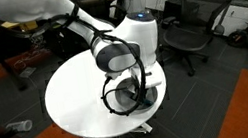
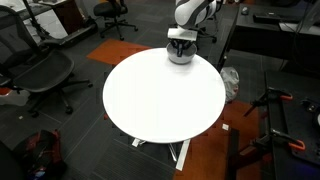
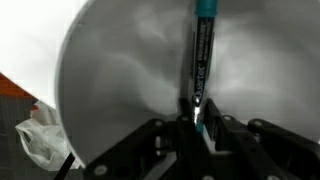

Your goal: Remove the marker from the grey bowl

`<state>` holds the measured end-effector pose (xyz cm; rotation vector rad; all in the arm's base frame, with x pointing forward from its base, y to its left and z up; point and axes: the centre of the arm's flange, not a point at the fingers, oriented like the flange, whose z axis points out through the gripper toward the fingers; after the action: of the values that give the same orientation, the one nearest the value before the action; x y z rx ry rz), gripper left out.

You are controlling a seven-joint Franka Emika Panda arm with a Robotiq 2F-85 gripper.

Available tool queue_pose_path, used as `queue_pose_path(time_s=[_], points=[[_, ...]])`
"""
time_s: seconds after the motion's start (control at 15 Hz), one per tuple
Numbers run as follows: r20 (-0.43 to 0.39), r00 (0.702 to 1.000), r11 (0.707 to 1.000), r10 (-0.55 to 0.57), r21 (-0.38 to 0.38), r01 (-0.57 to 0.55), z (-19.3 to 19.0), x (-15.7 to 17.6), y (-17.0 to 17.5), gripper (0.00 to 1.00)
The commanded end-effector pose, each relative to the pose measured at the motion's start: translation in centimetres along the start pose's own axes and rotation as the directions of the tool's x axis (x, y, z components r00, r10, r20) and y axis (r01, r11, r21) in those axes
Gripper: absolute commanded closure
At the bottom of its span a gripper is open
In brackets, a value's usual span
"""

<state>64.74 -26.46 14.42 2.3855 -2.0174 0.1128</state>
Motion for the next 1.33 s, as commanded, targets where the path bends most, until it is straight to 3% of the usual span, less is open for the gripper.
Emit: queue_pose_path(time_s=[0.0, 0.4, 0.67, 0.93, 1.27], points=[[0.015, 0.999, 0.998, -0.039, 0.041, 0.039, -3.0, -0.8, 0.2, 0.95], [-0.066, 0.985, 0.979, -0.158, 0.116, 0.165, -11.0, -2.6, 0.8, 0.95], [-0.109, 0.959, 0.948, -0.260, 0.160, 0.275, -16.1, -4.3, 2.4, 0.95], [-0.152, 0.902, 0.888, -0.404, 0.171, 0.426, -19.2, -8.2, 4.8, 0.95], [-0.209, 0.806, 0.782, -0.553, 0.203, 0.589, -20.0, -13.7, 8.5, 0.95]])
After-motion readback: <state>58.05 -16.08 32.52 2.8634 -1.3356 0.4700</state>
